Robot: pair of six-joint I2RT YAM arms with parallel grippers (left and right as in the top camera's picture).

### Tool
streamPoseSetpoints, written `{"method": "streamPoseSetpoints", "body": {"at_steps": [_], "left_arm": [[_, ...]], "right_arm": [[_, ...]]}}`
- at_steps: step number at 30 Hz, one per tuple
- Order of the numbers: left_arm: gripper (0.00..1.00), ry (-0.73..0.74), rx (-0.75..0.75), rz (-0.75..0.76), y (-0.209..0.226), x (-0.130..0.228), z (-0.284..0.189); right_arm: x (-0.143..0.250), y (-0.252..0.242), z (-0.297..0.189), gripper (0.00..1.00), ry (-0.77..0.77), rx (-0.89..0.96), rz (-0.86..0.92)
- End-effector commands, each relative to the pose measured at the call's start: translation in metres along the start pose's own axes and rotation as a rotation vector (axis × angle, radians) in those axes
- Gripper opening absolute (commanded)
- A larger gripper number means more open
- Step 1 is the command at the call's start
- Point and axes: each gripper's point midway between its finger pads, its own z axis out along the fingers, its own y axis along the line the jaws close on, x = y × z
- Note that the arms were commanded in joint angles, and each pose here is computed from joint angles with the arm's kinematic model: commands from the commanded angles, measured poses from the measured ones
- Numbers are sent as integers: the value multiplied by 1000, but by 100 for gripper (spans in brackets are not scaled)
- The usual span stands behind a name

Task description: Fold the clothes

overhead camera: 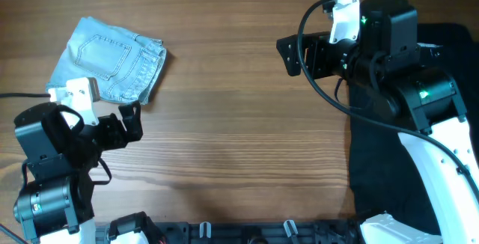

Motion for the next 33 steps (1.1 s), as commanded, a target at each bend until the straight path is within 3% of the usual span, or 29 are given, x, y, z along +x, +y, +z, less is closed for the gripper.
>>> {"method": "streamPoseSetpoints", "body": {"at_steps": [1, 16, 19, 25, 28, 33], "left_arm": [[100, -12, -2, 25, -1, -4, -3], [100, -12, -2, 25, -1, -4, -3], [100, -12, -2, 25, -1, -4, -3], [100, -12, -2, 25, -1, -4, -3], [100, -12, -2, 25, -1, -4, -3], [100, -12, -2, 25, -1, -4, -3]], "right_arm": [[-1, -2, 2, 99, 0, 17, 4], [18, -8, 1, 100, 79, 43, 1], [9, -1, 2, 100, 41, 4, -114], [-26, 28, -33, 100, -200, -75, -489], [-5, 24, -39, 100, -236, -60, -644], [54, 6, -30, 100, -318, -58, -659]]}}
